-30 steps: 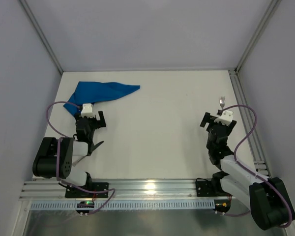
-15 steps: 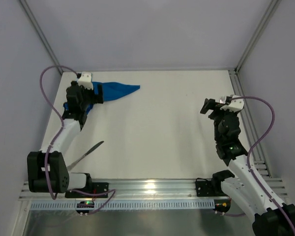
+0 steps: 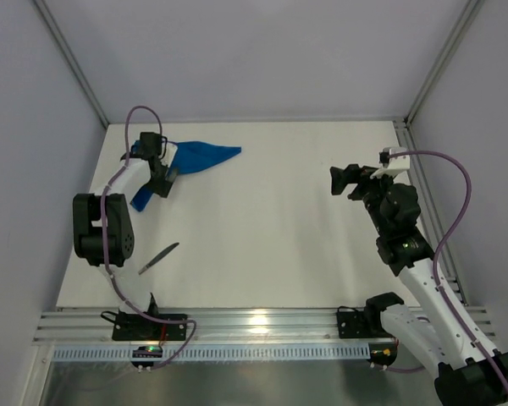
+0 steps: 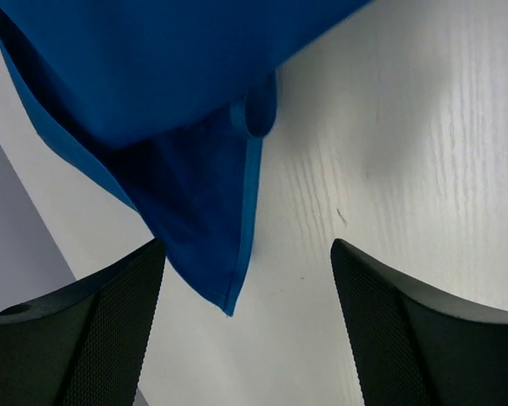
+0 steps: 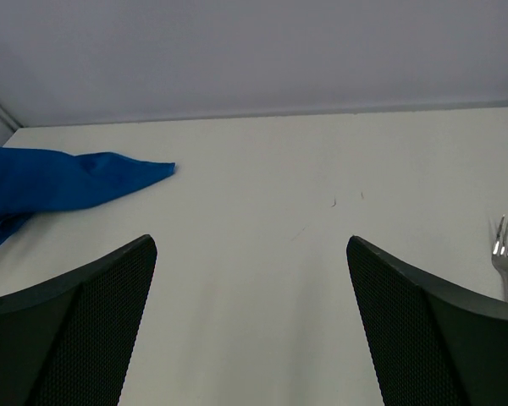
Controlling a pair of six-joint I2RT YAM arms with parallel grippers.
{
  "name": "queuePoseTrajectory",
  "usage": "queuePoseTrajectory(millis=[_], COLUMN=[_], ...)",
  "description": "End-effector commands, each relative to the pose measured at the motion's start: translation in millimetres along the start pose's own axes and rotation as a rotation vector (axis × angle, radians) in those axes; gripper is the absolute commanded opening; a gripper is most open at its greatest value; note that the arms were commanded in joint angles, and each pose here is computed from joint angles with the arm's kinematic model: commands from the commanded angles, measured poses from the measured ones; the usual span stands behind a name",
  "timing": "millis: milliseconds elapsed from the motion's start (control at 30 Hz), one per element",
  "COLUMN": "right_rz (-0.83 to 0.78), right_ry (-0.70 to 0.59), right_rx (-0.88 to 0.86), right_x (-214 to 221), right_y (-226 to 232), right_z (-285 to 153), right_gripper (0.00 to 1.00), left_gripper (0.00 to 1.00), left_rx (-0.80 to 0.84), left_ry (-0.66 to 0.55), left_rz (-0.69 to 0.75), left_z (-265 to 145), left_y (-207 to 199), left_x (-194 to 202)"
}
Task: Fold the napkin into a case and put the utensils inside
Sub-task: Pick up the crumpled napkin from the corner of the board.
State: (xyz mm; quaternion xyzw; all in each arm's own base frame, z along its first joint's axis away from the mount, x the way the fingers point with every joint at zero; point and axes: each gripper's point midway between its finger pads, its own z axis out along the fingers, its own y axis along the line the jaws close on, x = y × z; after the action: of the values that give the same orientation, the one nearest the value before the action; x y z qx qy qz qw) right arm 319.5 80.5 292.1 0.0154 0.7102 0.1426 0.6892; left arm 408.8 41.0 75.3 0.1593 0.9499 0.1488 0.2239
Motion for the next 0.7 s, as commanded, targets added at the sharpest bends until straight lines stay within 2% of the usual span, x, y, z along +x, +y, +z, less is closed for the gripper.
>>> queuePoseTrajectory(millis=[0,67,167,267,367,500,567,600,667], right_rz=[0.012,0.009,0.007,-0.004,-0.012,-0.011,-0.006,-0.006,0.002], right_ry=[-0.001,-0.001,0.003,0.017,0.025,0.035,0.030,0.036,0.028], right_rx=[-0.103,-0.103,-0.093,-0.091,-0.091,-0.088,-0.096,-0.105,-0.113], right_x=[-5.4,-2.5,6.4,9.8,10.5,11.1,6.6,8.0,2.7], right_y=[19.9,19.4,15.9,15.0,15.0,15.3,18.0,19.6,22.3], right_z=[-2.4,-2.3,-0.1,4.0,6.8,11.5,12.3,12.8,12.7], right_gripper=[0.97,0.97,0.97,0.97,0.97,0.97,0.97,0.97,0.97], left_gripper=[0.83,0.84,0.84,0.80,0.70,0.49,0.33,0.01,0.00], left_rx=[-0.069,-0.059,-0.065,-0.046,-0.040,-0.060,-0.053,-0.048,-0.024], left_ry=[-0.013,0.028,-0.001,0.035,0.096,0.113,0.106,0.101,0.055], left_rz=[-0.007,-0.010,-0.048,-0.034,-0.010,0.012,0.029,0.029,0.030], left_z=[-8.2,9.9,19.7,38.0,57.7,74.0,76.5,76.7,68.8], left_y=[26.1,20.7,22.4,14.5,8.2,7.6,6.9,6.1,4.6], left_x=[-31.7,-32.3,-55.6,-63.5,-56.3,-51.9,-53.6,-54.2,-62.3])
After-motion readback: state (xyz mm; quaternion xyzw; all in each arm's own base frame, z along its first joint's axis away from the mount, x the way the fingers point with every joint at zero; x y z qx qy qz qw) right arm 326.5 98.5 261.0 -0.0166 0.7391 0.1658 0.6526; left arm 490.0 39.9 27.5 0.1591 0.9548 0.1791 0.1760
